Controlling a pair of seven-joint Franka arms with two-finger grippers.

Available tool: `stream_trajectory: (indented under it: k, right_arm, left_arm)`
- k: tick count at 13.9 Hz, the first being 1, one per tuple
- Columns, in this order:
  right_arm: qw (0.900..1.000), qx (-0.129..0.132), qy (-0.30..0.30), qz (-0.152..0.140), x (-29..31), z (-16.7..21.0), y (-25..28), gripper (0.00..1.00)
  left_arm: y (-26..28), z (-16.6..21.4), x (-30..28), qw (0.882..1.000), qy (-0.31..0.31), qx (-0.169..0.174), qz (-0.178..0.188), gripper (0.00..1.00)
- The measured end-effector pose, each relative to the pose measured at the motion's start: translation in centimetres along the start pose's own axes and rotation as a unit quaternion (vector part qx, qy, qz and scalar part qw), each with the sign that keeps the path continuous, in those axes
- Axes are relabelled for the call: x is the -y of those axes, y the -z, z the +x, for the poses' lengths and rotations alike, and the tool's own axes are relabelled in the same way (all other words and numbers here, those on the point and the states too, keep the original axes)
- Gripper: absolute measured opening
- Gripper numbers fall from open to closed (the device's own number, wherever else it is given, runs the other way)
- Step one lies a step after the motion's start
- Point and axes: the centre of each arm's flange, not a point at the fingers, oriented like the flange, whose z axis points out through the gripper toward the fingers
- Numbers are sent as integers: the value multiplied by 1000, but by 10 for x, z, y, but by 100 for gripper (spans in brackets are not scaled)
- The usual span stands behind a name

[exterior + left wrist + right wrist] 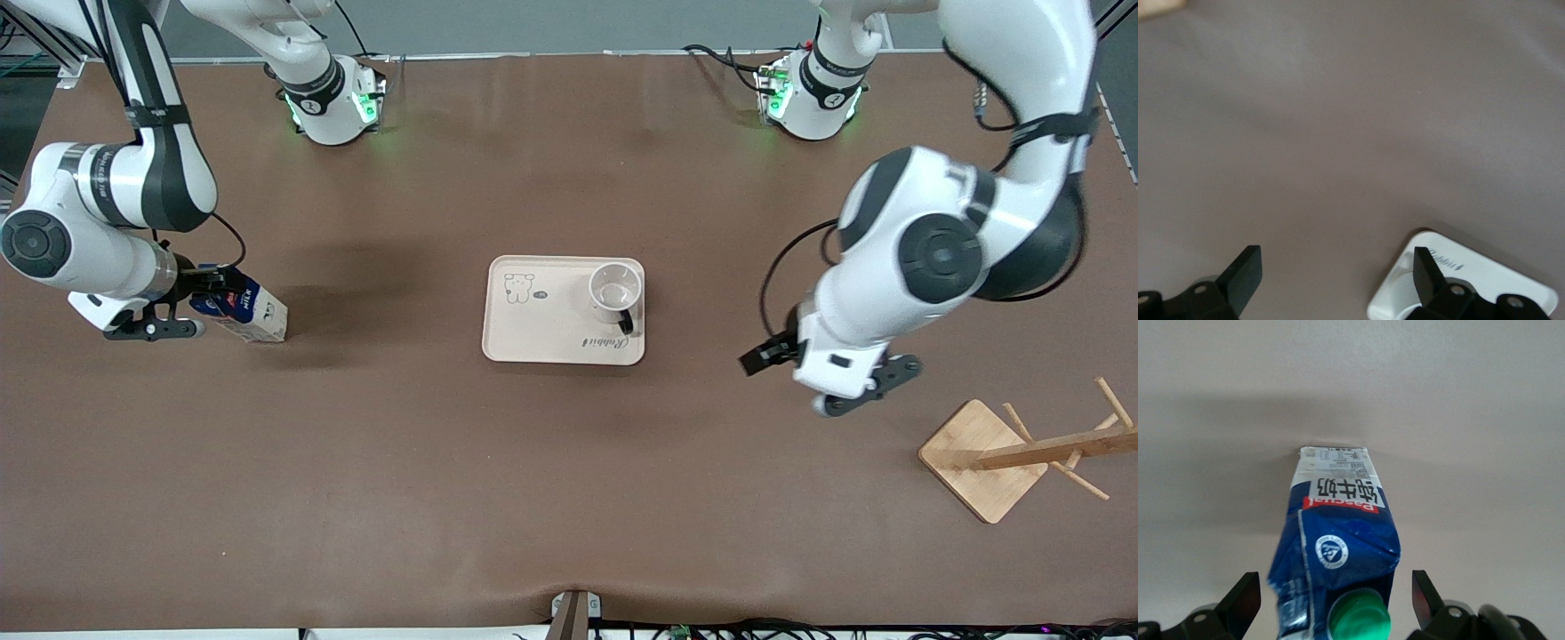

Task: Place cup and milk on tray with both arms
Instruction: 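Release the mug on the tray while the right gripper grasps the carton, then carry the milk carton to the tray with the right gripper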

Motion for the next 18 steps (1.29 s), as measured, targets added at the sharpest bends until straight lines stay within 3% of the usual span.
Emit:
stream_trajectory:
  k: [4, 7, 9, 11, 14, 18]
  right_arm:
    - [1000, 12, -4, 2, -5, -4, -5, 58]
    - [999, 49, 0, 6, 2, -10, 2, 54]
    - [998, 59, 14, 18, 26, -8, 35, 54]
    - [998, 43, 35, 21, 58, -4, 90, 52]
    - [998, -4, 58, 11, 119, -4, 160, 50]
    - [997, -50, 57, -4, 231, -8, 201, 50]
  left_arm:
    - [42, 18, 67, 997, -70, 5, 22, 100]
    - [61, 29, 111, 994, -105, 12, 33, 100]
    - [75, 34, 140, 993, -112, 17, 38, 100]
    - [89, 33, 162, 991, -122, 20, 43, 100]
    - [114, 26, 179, 989, -139, 5, 44, 100]
    - [153, 6, 189, 988, -143, -27, 50, 100]
